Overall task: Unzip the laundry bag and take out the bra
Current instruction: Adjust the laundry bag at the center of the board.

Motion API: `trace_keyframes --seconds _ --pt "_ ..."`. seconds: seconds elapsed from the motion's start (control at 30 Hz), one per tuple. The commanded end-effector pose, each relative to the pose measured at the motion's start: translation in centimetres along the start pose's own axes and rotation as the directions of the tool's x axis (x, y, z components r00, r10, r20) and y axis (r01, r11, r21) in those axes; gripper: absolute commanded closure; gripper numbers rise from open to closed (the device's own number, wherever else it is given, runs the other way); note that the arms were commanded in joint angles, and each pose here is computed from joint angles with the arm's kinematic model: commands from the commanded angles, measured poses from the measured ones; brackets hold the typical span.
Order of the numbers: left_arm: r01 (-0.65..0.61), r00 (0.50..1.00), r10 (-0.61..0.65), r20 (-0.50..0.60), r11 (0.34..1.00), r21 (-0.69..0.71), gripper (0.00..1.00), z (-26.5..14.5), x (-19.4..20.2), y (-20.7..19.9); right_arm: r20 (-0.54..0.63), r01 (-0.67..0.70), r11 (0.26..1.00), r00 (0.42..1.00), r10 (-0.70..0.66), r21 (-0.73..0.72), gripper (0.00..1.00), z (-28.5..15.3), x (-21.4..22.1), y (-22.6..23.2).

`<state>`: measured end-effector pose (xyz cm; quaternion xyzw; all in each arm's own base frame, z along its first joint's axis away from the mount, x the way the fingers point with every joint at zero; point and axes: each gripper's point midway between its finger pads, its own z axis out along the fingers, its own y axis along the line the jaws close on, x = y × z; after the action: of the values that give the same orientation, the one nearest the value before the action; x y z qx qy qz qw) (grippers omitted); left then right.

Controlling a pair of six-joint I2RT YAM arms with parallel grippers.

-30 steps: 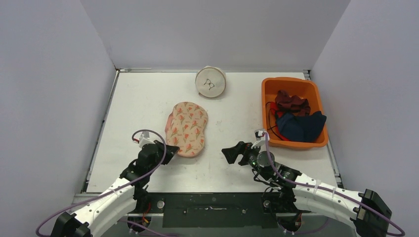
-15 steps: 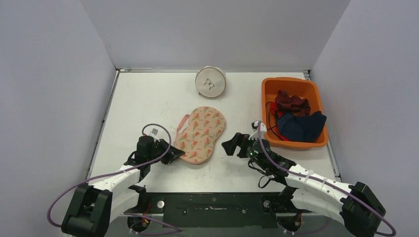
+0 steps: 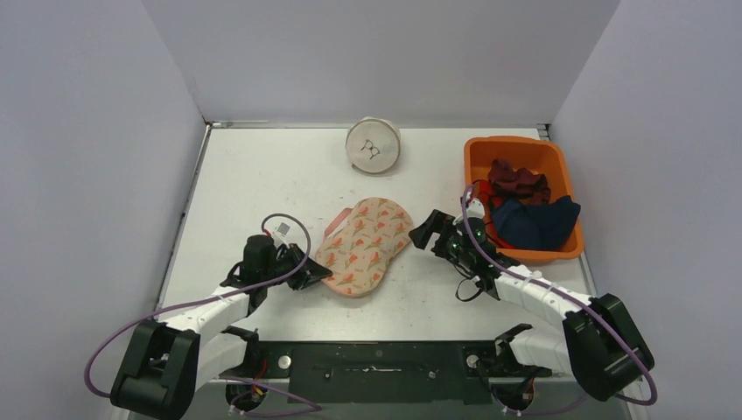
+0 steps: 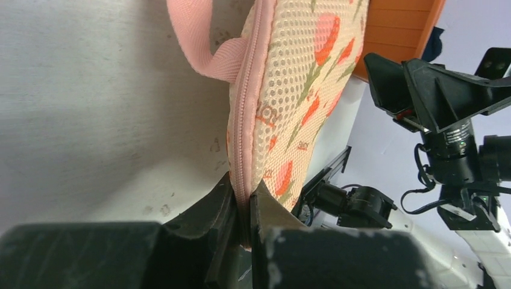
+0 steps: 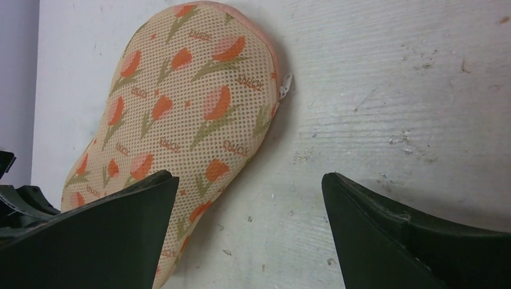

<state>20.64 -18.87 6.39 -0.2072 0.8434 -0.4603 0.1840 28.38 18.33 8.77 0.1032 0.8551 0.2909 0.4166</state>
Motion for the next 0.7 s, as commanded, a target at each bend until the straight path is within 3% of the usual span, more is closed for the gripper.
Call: trace_keyframes --seconds 0.0,0.03,0.1,0.23,0.4,0.53,0.67 --pt "-0.058 0.997 0.059 0.046 0.998 -0.021 1.00 0.0 -1.6 -1.0 0.025 0.003 0.993 1.000 0.000 -0.114 0.06 0.9 -2.0 3.1" --pt "-0.062 0.996 0.064 0.065 0.998 -0.033 0.94 -0.1 -1.9 -1.0 0.024 0.004 0.993 1.000 -0.001 -0.120 0.06 0.9 -1.9 3.2" --pt "-0.066 0.991 0.073 0.113 0.996 -0.062 0.54 -0.8 -2.5 -1.1 0.022 0.010 0.992 1.000 -0.007 -0.127 0.06 0.7 -1.8 3.4" --pt "-0.058 0.978 0.084 0.191 0.989 -0.137 0.00 -2.5 -2.3 -1.2 0.022 0.022 0.991 1.000 -0.019 -0.129 0.06 -0.2 -1.4 3.2" --pt "-0.004 0.972 0.036 0.232 0.991 -0.134 0.04 -3.3 1.0 -1.8 0.023 0.034 0.990 0.999 -0.031 -0.140 0.06 -1.2 -0.9 3.3" --pt "0.104 0.958 -0.092 0.271 0.994 -0.031 0.04 -2.9 4.5 -2.2 0.041 0.041 0.988 0.999 -0.035 -0.151 0.06 -2.2 -0.7 3.3" --pt "0.113 0.953 -0.102 0.285 0.993 -0.024 0.04 -2.7 7.1 -2.0 0.034 0.040 0.987 0.999 -0.035 -0.158 0.05 -2.6 -0.3 3.5"
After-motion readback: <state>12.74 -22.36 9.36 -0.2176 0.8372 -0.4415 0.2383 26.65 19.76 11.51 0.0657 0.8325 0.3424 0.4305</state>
